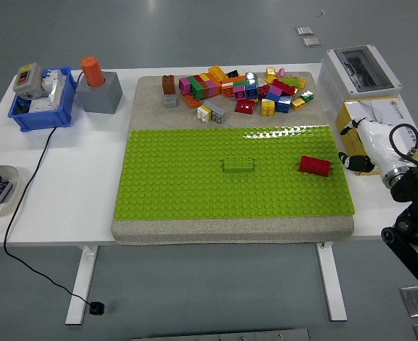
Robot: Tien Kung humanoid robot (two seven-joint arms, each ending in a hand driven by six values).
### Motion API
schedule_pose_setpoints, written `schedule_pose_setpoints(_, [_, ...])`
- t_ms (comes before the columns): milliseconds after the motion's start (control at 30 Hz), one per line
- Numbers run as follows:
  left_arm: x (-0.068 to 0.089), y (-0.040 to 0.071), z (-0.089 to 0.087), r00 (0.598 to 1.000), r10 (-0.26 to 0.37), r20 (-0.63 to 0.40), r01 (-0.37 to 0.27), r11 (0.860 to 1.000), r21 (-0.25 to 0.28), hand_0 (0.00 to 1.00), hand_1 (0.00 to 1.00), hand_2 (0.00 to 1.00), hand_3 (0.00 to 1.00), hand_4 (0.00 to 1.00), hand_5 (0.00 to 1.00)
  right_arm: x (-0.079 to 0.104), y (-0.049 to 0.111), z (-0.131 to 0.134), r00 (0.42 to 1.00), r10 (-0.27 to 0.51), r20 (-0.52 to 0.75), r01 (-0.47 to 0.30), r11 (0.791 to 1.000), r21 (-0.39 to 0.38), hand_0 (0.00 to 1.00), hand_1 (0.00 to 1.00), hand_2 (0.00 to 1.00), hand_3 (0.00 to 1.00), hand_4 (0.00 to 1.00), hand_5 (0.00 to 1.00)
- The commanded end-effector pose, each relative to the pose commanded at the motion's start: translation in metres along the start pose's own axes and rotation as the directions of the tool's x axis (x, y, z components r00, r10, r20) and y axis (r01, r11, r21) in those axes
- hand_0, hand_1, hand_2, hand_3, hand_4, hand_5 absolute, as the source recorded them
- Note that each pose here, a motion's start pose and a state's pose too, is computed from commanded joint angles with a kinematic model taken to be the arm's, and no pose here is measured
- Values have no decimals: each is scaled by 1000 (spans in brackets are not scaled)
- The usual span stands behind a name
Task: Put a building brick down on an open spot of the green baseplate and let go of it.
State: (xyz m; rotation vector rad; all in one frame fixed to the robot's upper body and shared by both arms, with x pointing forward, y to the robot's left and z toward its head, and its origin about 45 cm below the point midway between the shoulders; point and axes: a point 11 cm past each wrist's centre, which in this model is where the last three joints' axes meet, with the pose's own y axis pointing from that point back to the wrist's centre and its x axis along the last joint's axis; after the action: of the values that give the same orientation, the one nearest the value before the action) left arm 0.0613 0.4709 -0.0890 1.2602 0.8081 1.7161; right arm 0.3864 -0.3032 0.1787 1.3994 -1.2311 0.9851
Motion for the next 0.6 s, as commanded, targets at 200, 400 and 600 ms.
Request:
schedule_pose_setpoints(200, [-2,0,2,1000,-4,1,4,1000,-4,658,613,601,699,699,204,-1,-5,-15,1000,-14,-10,14,999,29,740,762,813,639,752,177])
schedule_pose_setpoints(400, [-5,0,6,1000,-10,2,10,1000,-17,658,613,601,699,699,203,-6,-2,-21,999,-38,2,38,998,56,741,765,817,642,753,185])
schedule_pose_setpoints(600, [-7,0,5,1000,-13,0,13,1000,-11,658,613,601,698,699,203,-13,1,-21,998,-62,7,62,996,58,741,766,816,642,804,300])
